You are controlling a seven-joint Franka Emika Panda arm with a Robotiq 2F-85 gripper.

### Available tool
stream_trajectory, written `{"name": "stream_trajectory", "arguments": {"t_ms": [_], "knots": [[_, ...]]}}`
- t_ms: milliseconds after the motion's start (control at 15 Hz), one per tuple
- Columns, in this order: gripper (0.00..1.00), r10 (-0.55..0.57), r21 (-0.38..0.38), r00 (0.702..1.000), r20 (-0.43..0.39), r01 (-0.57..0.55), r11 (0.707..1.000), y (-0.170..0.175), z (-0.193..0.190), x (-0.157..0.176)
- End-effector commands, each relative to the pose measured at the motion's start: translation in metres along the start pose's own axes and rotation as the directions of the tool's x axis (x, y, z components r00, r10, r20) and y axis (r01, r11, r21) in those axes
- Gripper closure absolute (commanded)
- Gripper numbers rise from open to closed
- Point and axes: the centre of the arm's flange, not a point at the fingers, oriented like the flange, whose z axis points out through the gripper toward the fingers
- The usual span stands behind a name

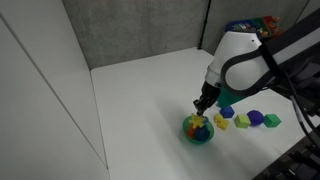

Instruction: Put the yellow thing into the bowl

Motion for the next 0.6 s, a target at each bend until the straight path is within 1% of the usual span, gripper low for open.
{"name": "stream_trajectory", "arguments": {"t_ms": [0, 133, 200, 467, 533], "knots": [[0.69, -0.019, 0.018, 1.0, 0.02, 0.019, 1.0, 0.004, 0.005, -0.004], [0.68, -0.021, 0.012, 0.999, 0.026, 0.02, 1.0, 0.007, 0.009, -0.006], [0.63, -0.019, 0.01, 0.999, 0.028, 0.019, 1.0, 0.008, 0.01, -0.006], [0.29, -0.002, -0.002, 1.0, 0.031, 0.002, 1.0, 0.018, 0.004, -0.006], [0.23, 0.009, -0.008, 1.0, 0.027, -0.009, 1.0, 0.023, 0.0, -0.005]]}}
